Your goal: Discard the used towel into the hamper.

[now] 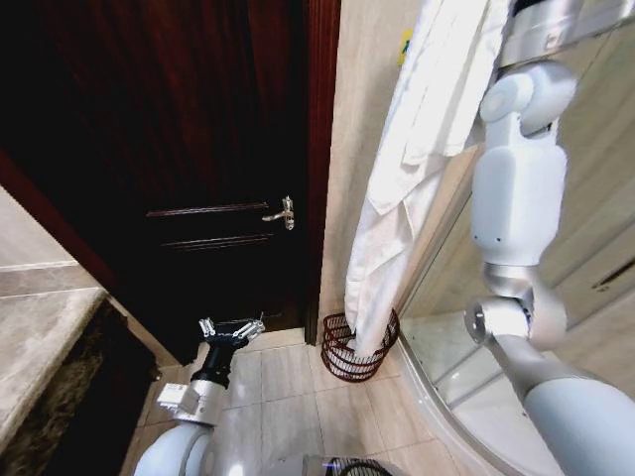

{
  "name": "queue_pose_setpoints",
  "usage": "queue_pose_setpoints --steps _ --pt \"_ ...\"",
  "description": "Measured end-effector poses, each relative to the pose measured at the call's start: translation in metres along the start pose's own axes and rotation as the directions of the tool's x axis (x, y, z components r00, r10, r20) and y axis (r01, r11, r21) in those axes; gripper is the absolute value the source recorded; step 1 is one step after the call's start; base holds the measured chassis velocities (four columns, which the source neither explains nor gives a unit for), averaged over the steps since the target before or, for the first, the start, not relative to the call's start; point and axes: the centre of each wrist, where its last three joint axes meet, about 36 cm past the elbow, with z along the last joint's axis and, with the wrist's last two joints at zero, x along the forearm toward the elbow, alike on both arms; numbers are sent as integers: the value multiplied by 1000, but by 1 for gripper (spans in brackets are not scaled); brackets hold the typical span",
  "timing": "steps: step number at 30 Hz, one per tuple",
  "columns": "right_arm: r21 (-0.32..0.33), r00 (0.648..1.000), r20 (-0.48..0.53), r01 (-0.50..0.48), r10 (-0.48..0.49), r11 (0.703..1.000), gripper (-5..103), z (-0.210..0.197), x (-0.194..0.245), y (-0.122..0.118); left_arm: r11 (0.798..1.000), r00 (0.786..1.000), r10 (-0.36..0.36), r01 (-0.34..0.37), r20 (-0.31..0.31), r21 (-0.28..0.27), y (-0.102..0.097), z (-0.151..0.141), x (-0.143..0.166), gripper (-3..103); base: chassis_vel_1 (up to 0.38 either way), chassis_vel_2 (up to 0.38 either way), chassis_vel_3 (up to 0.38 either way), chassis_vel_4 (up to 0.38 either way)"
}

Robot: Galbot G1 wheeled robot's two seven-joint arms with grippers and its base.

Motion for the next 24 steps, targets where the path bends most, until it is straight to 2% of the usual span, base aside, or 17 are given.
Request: queue_pose_setpoints --steps 5,9,24 --pt "0 1000 -31 -5 5 1000 10 9 21 -1 1000 1000 0 0 0 0 0 0 0 100 0 0 0 0" --pt "-11 994 -105 -20 19 1000 10 22 71 3 1000 1000 0 0 0 0 0 0 0 100 0 0 0 0" --pt "-9 976 -210 -53 50 999 10 24 169 6 1000 1000 0 0 0 0 0 0 0 100 0 0 0 0"
